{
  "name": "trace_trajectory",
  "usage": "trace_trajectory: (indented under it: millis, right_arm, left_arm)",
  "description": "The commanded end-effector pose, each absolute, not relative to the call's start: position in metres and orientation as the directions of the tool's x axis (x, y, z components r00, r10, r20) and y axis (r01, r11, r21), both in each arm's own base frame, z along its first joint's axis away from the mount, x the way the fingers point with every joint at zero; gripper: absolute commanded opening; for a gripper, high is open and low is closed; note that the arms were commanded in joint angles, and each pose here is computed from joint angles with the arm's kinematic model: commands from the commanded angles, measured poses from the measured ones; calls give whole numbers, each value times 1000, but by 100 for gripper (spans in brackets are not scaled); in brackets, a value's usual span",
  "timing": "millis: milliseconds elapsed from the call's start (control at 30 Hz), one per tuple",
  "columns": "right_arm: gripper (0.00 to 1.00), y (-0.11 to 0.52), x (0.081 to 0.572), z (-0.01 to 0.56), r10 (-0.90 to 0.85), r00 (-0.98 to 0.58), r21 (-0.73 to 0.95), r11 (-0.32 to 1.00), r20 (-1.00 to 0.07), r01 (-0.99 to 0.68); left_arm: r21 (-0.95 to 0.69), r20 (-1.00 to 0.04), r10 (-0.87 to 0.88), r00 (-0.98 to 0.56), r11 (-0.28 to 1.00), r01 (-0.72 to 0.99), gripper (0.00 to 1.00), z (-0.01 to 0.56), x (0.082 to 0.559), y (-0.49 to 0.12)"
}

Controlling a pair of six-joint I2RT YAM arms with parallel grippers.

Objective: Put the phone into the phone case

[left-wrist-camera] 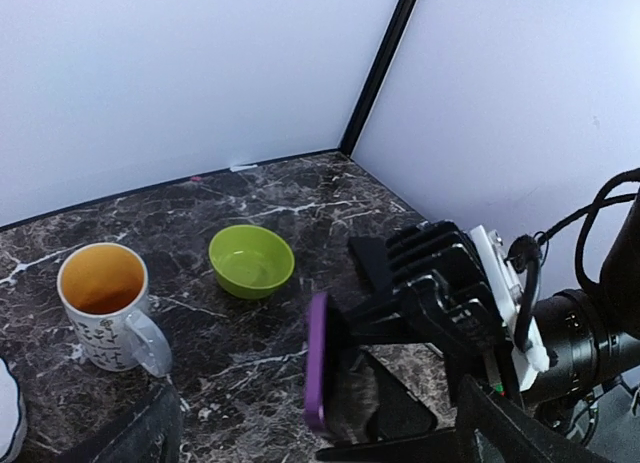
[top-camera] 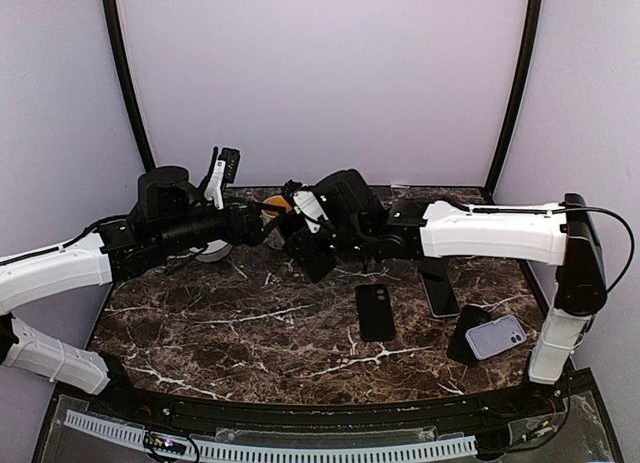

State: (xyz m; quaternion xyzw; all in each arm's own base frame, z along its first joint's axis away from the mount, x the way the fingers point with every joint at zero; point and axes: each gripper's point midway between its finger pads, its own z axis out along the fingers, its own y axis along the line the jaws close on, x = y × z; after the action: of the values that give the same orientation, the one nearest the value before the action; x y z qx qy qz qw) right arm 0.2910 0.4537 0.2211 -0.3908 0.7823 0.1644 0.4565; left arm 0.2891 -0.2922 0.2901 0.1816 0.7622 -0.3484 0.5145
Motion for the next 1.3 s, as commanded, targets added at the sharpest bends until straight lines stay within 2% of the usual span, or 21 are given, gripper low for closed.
trace_trajectory:
  millis: [0,133,300,533,867,1267]
  right_arm:
    - [0,417,298,237,-272,-446,57,800,-853,-598]
    - [0,380,306,210,-179,-585,101,905,-791,-414]
    - [0,344,306,179,-64,-668,124,965,-741,-230]
    - [0,321,300,153,3,-711,117,987,-703,-111]
    - [0,303,284,106,17,-763,101,993,-647,-63]
    - [0,303,278,81,-38,-793,54,995,-608,-88]
  left_arm:
    - [-172,-956,17,-292,774,609,99,305,297,-273]
    - [-35,-965,114,-235,836,547,99,302,311,-259]
    - [72,-956,196,-220,879,472,99,291,327,-249]
    - [138,-941,253,-223,892,431,99,267,334,-241]
    - [157,-960,239,-145,891,427,99,277,323,-229]
    - [164,-954,256,-153,878,449,99,270,323,-233]
